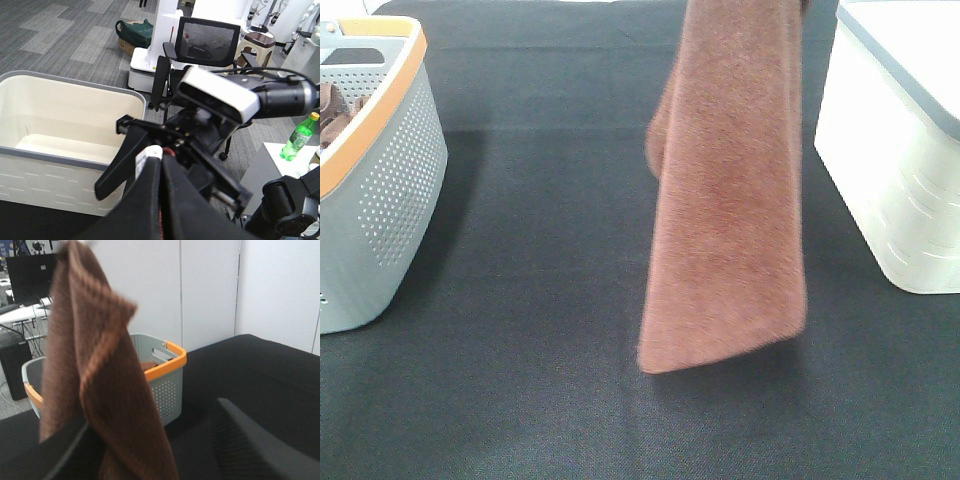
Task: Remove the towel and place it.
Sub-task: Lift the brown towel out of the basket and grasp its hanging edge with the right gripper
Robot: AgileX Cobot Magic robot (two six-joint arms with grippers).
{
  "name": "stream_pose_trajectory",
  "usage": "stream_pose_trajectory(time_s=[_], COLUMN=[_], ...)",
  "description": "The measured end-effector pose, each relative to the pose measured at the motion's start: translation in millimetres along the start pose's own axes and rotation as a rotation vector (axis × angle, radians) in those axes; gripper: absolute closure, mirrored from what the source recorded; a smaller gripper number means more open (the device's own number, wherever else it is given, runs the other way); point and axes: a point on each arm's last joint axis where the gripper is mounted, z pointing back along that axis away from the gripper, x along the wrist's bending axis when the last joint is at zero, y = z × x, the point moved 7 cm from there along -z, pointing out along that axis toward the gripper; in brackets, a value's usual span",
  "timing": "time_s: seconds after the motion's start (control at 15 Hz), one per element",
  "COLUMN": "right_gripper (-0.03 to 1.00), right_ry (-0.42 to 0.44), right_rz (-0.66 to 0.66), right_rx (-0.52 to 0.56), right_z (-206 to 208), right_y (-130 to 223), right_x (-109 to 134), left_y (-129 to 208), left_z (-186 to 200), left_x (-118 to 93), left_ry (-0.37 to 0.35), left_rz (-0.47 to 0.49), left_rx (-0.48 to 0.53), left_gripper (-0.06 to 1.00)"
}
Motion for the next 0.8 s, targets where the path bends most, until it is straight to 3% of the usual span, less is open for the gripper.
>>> stream_pose_trajectory(time_s=[0.13,0.33,0.67,0.8], right_gripper=[0.47,0.49,0.49,0.49], right_ry=[-0.012,-0.105,-0.055,-0.05], right_rz=[0.014,0.075,0.204,0.19], right_rx=[0.013,0.017,0.116,0.138], right_z=[-4,-18,-59,-64], right_y=[7,13,27,35], right_x=[-4,11,25,23], left_y=[0,-1,-3,-3], left_z=[0,0,0,0], left_x=[0,-1,-3,-3], left_ry=[0.002,0.006,0.02,0.02], left_rz=[0.0,-0.009,-0.012,-0.012], left_rx=[0.0,-0.004,-0.017,-0.017], left_gripper=[0.94,0.94,0.94,0.94])
